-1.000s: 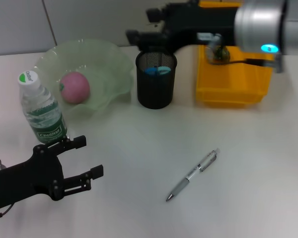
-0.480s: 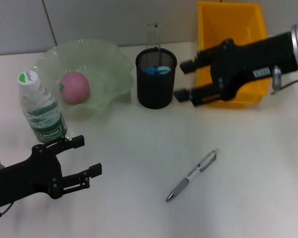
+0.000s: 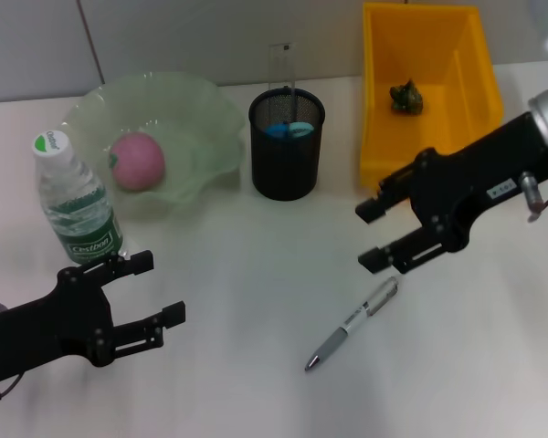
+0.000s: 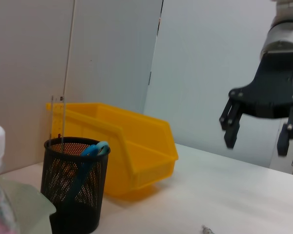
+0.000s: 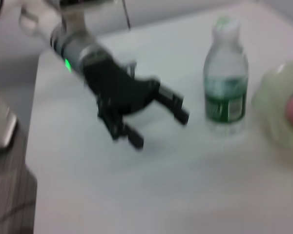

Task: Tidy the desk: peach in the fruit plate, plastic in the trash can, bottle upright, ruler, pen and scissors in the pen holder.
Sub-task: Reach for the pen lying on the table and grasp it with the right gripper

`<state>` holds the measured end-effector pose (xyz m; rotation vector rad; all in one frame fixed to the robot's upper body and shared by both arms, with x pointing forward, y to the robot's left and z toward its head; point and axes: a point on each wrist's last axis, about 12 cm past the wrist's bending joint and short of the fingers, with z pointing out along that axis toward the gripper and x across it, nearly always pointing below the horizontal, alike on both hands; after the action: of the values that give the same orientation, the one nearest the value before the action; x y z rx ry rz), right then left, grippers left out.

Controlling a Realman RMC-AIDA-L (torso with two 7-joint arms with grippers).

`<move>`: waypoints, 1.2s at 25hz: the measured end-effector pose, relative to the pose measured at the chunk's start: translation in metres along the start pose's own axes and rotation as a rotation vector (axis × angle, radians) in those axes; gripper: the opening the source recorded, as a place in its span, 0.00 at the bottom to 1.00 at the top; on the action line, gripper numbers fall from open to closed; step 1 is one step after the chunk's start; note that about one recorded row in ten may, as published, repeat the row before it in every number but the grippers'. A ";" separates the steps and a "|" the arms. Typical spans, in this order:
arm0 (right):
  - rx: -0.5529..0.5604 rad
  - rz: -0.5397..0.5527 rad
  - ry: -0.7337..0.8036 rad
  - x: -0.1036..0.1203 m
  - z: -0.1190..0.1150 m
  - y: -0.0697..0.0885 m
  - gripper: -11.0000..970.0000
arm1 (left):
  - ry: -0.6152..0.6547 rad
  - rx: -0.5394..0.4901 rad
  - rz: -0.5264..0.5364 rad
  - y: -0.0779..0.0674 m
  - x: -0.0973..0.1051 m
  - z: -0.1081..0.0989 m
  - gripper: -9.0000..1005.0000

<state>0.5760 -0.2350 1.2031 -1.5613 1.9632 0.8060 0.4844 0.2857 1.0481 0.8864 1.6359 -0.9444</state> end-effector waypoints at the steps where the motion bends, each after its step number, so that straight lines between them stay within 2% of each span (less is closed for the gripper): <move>1: -0.003 -0.011 0.029 -0.002 0.003 -0.001 0.68 | 0.000 -0.001 0.000 0.000 0.000 0.000 0.84; 3: -0.016 -0.053 0.111 -0.010 0.014 -0.003 0.68 | 0.000 -0.006 -0.004 0.000 0.001 0.001 0.84; 11: -0.061 -0.179 0.283 -0.034 0.043 -0.004 0.67 | 0.008 0.006 -0.020 -0.002 0.003 0.003 0.84; 13: -0.065 -0.257 0.349 -0.042 0.058 -0.005 0.67 | 0.016 0.013 -0.017 -0.002 0.003 0.004 0.84; 17: -0.072 -0.337 0.410 -0.049 0.069 -0.003 0.67 | 0.022 0.013 -0.016 -0.001 0.003 0.004 0.84; 19: -0.103 -0.431 0.465 -0.057 0.081 0.000 0.67 | 0.024 0.002 -0.025 -0.001 0.005 0.002 0.84; 21: -0.112 -0.450 0.477 -0.058 0.084 0.001 0.63 | 0.027 -0.008 -0.036 -0.001 0.006 0.001 0.84; 30: -0.141 -0.576 0.591 -0.054 0.108 0.004 0.61 | 0.044 -0.015 -0.051 0.000 0.008 0.004 0.84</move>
<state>0.5859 -0.1206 1.1666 -2.4975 1.6607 0.2568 0.4843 0.2830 1.0392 0.8643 1.7077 -0.9530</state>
